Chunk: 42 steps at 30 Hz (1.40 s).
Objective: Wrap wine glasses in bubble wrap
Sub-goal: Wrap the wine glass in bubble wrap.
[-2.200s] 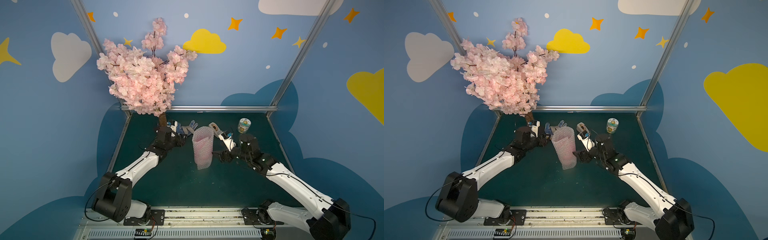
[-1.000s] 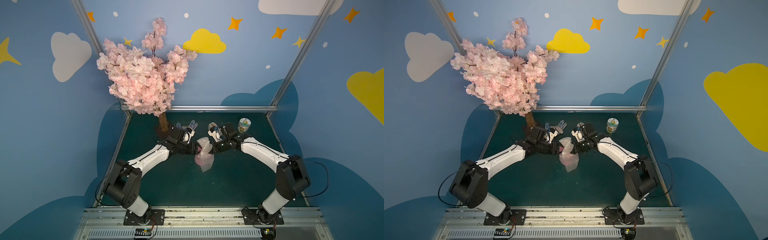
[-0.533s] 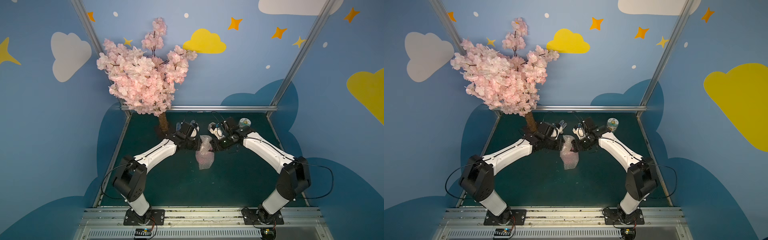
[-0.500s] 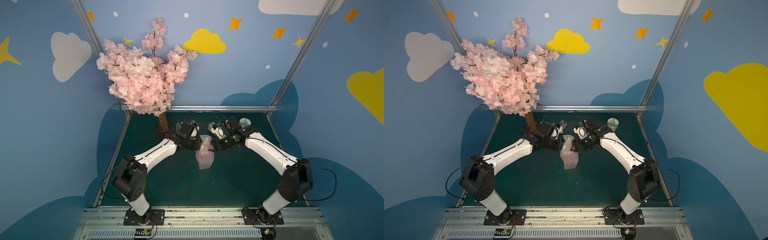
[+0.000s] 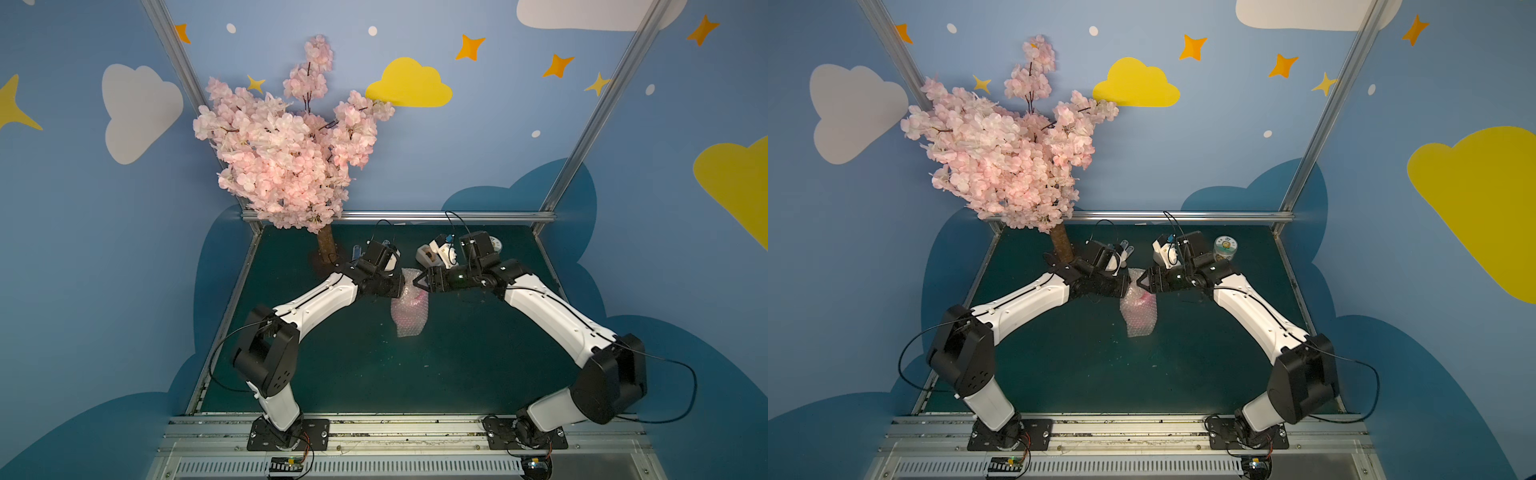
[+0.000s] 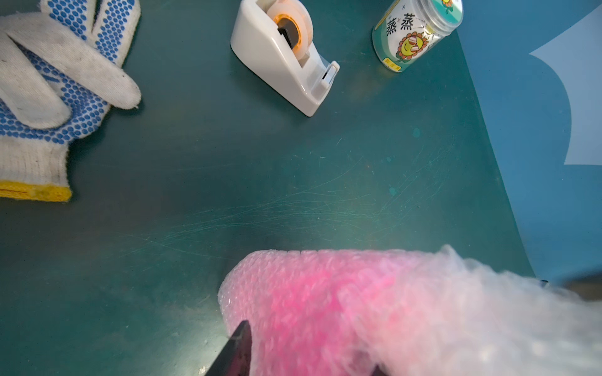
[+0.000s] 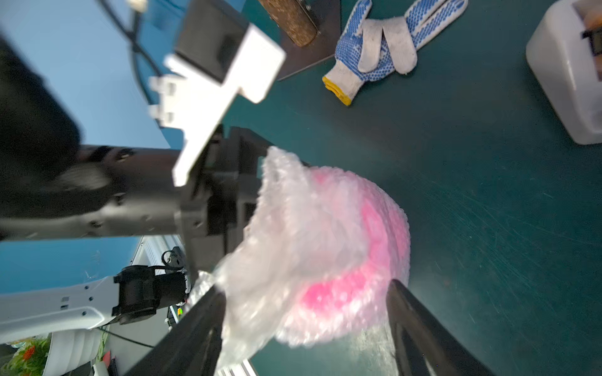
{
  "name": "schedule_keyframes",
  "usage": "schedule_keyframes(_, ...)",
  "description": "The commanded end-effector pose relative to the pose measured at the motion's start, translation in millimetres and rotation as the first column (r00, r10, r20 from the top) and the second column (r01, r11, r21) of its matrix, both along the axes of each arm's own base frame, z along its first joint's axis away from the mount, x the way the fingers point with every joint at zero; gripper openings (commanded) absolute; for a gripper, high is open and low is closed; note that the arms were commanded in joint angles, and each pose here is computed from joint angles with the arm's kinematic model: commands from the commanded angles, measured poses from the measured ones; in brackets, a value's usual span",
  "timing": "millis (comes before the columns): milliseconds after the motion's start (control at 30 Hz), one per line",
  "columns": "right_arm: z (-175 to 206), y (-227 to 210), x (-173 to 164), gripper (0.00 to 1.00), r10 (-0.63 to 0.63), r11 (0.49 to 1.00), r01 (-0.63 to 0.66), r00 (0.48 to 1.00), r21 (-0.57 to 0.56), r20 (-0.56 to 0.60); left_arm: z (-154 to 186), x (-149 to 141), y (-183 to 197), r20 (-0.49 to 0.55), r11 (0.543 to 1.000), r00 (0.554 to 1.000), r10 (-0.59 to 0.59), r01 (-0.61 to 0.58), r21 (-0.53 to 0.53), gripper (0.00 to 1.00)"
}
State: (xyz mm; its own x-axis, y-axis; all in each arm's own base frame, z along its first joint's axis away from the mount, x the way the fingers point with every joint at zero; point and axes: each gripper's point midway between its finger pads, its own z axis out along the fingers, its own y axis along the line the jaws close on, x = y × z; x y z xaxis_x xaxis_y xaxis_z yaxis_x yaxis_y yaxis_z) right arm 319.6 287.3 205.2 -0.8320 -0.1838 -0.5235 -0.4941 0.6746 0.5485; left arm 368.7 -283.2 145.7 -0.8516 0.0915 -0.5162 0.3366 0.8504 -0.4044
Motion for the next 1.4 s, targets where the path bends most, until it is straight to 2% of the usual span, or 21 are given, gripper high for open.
schedule_keyframes(0, -23.7, 1.5, 11.2, 0.76, -0.028, 0.994, 0.026, 0.999, -0.106, -0.015, -38.9, -14.6, 20.3, -0.081, 0.991, 0.997, 0.008, 0.002, 0.133, 0.46)
schedule_keyframes(167, -61.0, -6.7, 7.9, 0.69, -0.020, 0.956, -0.010, 0.995, -0.292, -0.099, -12.0, -12.8, 23.9, -0.059, 0.997, 0.998, 0.025, -0.021, 0.076, 0.54)
schedule_keyframes(233, -72.4, -12.1, 1.8, 0.68, -0.001, 0.926, -0.057, 0.988, -0.373, -0.155, 5.7, -9.9, 31.2, -0.044, 0.998, 0.997, 0.056, -0.054, 0.043, 0.60)
schedule_keyframes(300, -80.5, -13.9, -1.5, 0.66, 0.024, 0.898, -0.111, 0.978, -0.426, -0.205, 23.9, -9.3, 38.5, -0.034, 0.998, 0.997, 0.069, -0.069, -0.011, 0.61)
schedule_keyframes(433, -91.0, -10.9, -3.1, 0.64, 0.038, 0.883, -0.135, 0.975, -0.450, -0.219, 53.0, -18.1, 37.1, 0.008, 0.991, 0.999, 0.041, -0.040, -0.131, 0.62)
schedule_keyframes(533, -101.3, -13.3, -4.4, 0.64, 0.030, 0.876, -0.141, 0.970, -0.461, -0.241, 62.3, -24.6, 37.4, 0.027, 0.986, 0.999, 0.040, -0.035, -0.162, 0.62)
schedule_keyframes(633, -106.7, -12.3, -5.3, 0.63, 0.029, 0.876, -0.148, 0.966, -0.459, -0.256, 63.8, -35.6, 23.5, 0.020, 0.980, 0.999, -0.036, 0.039, -0.195, 0.66)
schedule_keyframes(733, -100.2, -4.9, -4.4, 0.63, 0.038, 0.898, -0.143, 0.967, -0.416, -0.252, 49.3, -44.7, 7.0, -0.003, 0.984, 0.996, -0.093, 0.091, -0.153, 0.69)
schedule_keyframes(800, -89.5, 0.1, -1.0, 0.63, 0.042, 0.918, -0.135, 0.968, -0.374, -0.247, 32.8, -42.7, 8.7, -0.017, 0.994, 0.997, -0.072, 0.070, -0.083, 0.68)
schedule_keyframes(900, -66.9, 2.3, 4.2, 0.64, 0.043, 0.945, -0.115, 0.972, -0.307, -0.231, 8.3, -34.8, 22.5, -0.026, 1.000, 1.000, -0.013, 0.014, 0.027, 0.60)
schedule_keyframes(1100, -17.1, 6.6, 0.3, 0.66, 0.081, 0.981, -0.115, 0.976, -0.159, -0.203, -24.3, -26.8, 30.1, -0.063, 0.992, 0.998, 0.023, -0.014, 0.129, 0.51)
schedule_keyframes(1267, 20.8, -5.6, -6.5, 0.68, 0.083, 0.990, -0.097, 0.988, -0.102, -0.132, -31.5, -23.9, 30.8, -0.083, 0.988, 0.996, 0.031, -0.018, 0.155, 0.48)
schedule_keyframes(1367, 22.2, -21.6, 7.4, 0.68, 0.019, 0.991, -0.029, 0.996, -0.134, -0.082, -34.4, -22.9, 29.8, -0.094, 0.986, 0.995, 0.029, -0.013, 0.164, 0.46)
